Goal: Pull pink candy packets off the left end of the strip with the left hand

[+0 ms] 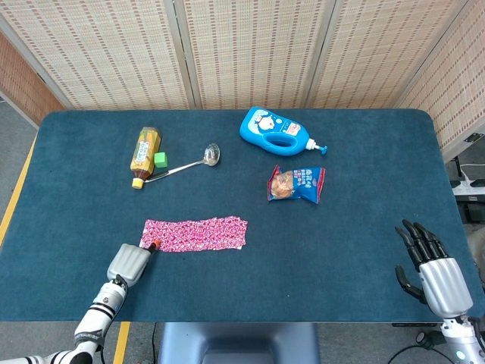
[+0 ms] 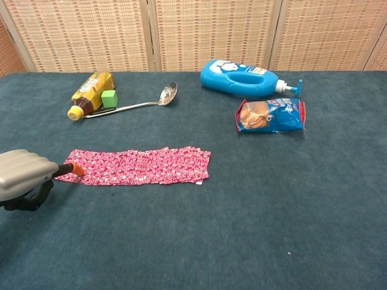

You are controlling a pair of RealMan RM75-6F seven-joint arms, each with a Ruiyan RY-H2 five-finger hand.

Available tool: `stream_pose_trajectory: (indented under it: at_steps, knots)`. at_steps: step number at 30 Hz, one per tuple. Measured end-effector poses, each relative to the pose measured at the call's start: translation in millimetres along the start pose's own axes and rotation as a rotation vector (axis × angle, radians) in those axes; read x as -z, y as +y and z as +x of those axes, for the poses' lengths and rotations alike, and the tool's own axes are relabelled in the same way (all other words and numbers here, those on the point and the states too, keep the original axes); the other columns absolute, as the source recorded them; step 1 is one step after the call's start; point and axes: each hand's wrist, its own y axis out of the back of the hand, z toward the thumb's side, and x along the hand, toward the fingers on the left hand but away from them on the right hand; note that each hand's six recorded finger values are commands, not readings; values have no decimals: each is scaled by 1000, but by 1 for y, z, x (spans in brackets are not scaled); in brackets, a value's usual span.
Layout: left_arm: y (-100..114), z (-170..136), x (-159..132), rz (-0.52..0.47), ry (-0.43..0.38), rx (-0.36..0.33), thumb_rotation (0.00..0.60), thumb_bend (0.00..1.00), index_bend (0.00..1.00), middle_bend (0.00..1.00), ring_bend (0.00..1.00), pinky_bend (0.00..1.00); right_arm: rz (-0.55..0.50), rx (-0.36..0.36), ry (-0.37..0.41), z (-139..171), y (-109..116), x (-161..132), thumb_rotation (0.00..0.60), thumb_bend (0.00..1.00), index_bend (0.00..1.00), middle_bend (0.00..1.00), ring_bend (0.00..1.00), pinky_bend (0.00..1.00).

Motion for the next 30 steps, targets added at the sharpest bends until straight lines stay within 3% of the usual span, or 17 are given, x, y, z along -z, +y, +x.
stream_pose_trajectory:
  at_steps: [30]
  knots:
    - [-7, -2, 49, -24, 198, 58, 600, 942, 160, 715, 710, 659, 8, -24, 2, -1, -4, 0, 600, 456, 0, 0, 0, 154]
